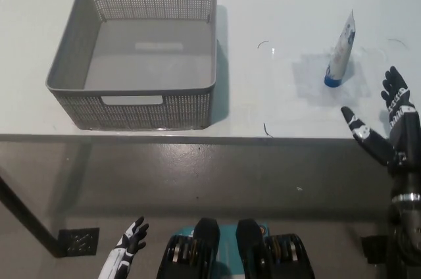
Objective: Use the right hand to pick up a shampoo and place it into a container on the left side
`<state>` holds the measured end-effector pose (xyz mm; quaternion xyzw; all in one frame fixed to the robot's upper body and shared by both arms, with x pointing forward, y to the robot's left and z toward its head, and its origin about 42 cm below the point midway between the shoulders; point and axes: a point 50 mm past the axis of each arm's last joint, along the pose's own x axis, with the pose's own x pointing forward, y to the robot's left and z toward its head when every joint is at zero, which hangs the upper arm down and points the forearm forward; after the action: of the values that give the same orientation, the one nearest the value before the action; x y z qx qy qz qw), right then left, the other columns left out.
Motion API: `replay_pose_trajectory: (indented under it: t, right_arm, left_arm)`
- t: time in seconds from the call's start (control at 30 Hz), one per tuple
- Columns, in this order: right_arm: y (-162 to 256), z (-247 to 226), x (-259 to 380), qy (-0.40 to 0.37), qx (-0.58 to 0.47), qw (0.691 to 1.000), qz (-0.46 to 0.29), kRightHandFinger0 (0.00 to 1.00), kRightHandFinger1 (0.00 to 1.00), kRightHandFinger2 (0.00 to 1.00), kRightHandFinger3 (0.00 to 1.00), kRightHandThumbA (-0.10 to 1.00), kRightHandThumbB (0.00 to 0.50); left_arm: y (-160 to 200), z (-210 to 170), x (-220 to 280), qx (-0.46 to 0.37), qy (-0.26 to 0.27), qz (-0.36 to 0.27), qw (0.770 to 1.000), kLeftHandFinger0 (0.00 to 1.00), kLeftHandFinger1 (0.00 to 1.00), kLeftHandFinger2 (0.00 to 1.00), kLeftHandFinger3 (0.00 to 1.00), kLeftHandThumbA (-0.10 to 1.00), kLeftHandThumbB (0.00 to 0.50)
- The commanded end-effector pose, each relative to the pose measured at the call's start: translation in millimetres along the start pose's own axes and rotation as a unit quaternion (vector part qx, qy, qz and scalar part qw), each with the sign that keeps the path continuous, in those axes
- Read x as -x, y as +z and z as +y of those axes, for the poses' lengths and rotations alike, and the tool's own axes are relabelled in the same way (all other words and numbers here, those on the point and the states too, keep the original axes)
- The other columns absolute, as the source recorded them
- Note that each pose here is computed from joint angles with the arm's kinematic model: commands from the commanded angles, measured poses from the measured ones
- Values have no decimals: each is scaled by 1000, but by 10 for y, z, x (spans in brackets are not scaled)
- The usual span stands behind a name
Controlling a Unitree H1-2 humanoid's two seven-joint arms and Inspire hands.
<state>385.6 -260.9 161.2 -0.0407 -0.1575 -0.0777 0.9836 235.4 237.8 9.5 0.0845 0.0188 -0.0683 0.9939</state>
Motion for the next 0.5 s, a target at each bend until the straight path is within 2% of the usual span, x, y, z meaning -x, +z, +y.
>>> replay_pose_trajectory:
  t: [0.0,0.17,0.23,0.3,0.47]
  right_arm:
    - [54,-43,-309,-18,-20,1000,-8,1000,1000,1000,1000,824,243]
    - [-12,-36,-576,-24,-11,999,17,1000,1000,1000,1000,877,265]
    - [-22,-23,-714,-24,-7,999,24,1000,1000,1000,1000,899,259]
    - [-18,-5,-842,-25,-9,999,32,1000,1000,1000,1000,895,288]
    - [-9,57,-1114,-20,-10,998,50,1000,1000,1000,1000,851,271]
  left_arm:
    - [91,18,-22,-8,1,-38,999,1000,1000,1000,1000,1000,231]
    - [94,9,-32,-5,1,-36,999,1000,1000,1000,1000,1000,238]
    - [99,9,-33,-5,1,-34,999,1000,1000,1000,1000,1000,236]
    - [103,7,-27,-2,1,-37,999,1000,1000,1000,1000,990,233]
    - [98,11,-44,-9,-1,-39,999,1000,1000,1000,1000,1000,223]
